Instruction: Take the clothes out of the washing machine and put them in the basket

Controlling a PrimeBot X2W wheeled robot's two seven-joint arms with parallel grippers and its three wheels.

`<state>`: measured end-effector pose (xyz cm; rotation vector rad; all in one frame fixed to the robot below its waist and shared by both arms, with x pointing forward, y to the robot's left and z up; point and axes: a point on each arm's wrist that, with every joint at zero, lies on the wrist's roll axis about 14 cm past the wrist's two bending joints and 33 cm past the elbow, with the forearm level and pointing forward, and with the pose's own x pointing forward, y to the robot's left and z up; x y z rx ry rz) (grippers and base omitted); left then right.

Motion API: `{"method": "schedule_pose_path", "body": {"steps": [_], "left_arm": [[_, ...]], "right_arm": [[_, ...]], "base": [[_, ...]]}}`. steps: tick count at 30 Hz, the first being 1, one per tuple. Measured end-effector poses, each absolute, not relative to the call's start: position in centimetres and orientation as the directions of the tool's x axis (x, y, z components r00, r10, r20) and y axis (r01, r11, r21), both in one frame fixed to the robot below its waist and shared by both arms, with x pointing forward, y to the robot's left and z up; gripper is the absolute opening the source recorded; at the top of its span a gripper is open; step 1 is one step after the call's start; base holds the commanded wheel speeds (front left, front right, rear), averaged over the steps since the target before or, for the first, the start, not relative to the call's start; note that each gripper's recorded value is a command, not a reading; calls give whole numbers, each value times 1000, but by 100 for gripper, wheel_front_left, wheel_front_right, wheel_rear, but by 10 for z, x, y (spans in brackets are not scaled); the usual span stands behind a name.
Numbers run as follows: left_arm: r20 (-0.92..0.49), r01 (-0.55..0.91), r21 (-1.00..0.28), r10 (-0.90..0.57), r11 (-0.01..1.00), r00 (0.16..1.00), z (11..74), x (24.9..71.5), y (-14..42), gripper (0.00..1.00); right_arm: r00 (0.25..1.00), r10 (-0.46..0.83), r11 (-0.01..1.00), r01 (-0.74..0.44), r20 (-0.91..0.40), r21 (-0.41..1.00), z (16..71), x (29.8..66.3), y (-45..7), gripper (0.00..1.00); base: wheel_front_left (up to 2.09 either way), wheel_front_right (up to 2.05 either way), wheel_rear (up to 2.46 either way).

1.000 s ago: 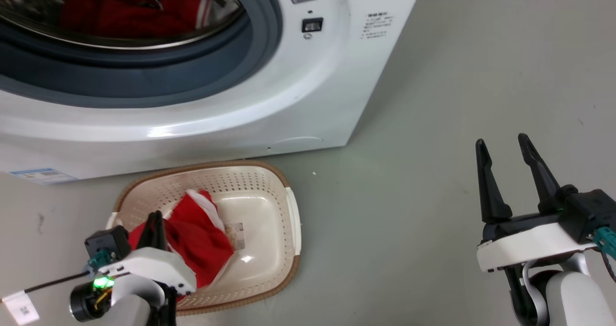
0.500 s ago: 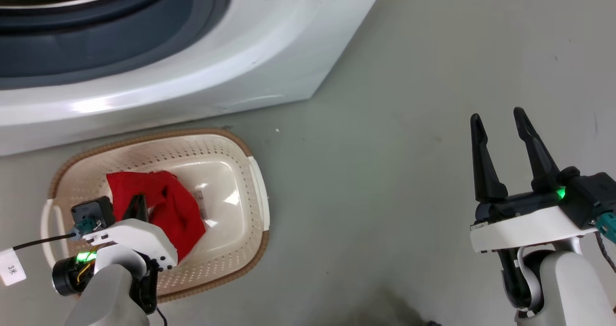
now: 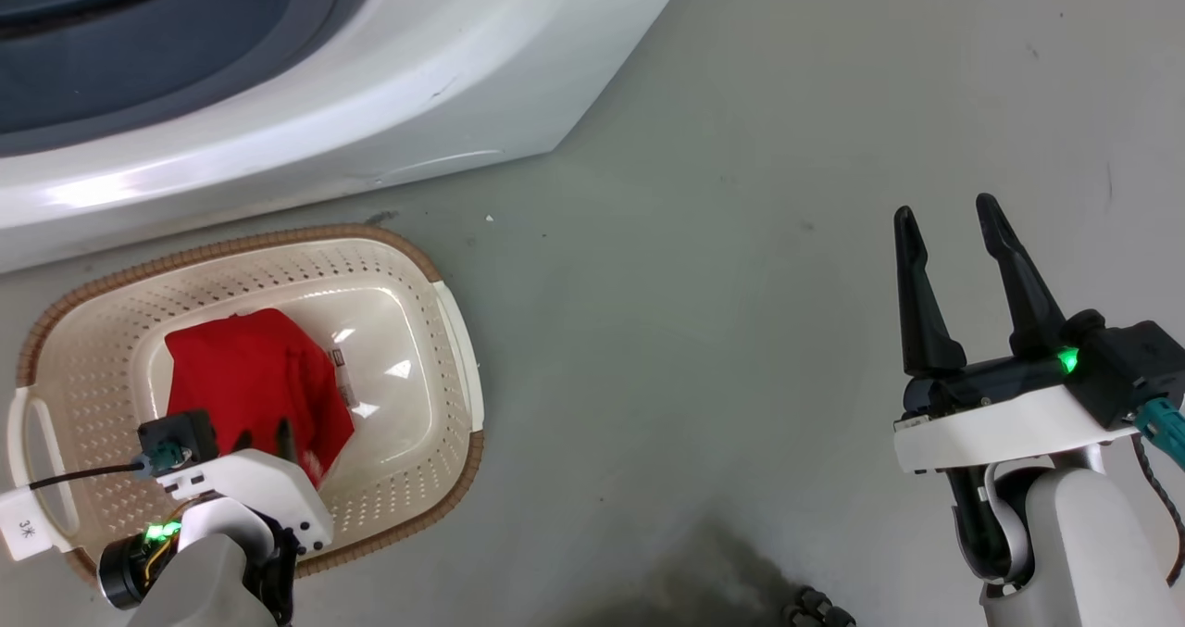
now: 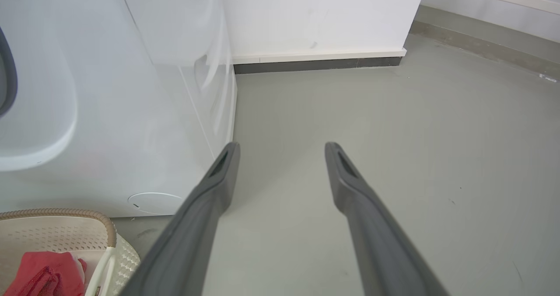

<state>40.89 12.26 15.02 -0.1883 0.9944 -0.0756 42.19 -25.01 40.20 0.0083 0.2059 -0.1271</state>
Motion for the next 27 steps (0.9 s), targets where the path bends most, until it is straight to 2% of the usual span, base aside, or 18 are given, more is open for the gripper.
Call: {"method": "schedule_pose_path", "body": {"steps": [7,13,27], "left_arm": [[-793,-13,-198,-153,980,590,177,418,124,100],[-725,-10,-210,-150,978,672,217,430,129,100],[-448,-16,-186,-70,983,891,328,452,153,100]], "right_arm": [[984,-109,994,112,-144,12,424,422,-244,100],[991,-80,996,82,-105,20,444,417,-234,100],[999,-38,999,39,-36,22,485,398,-217,100]], "base": [[0,0,0],[0,0,0],[0,0,0]]}}
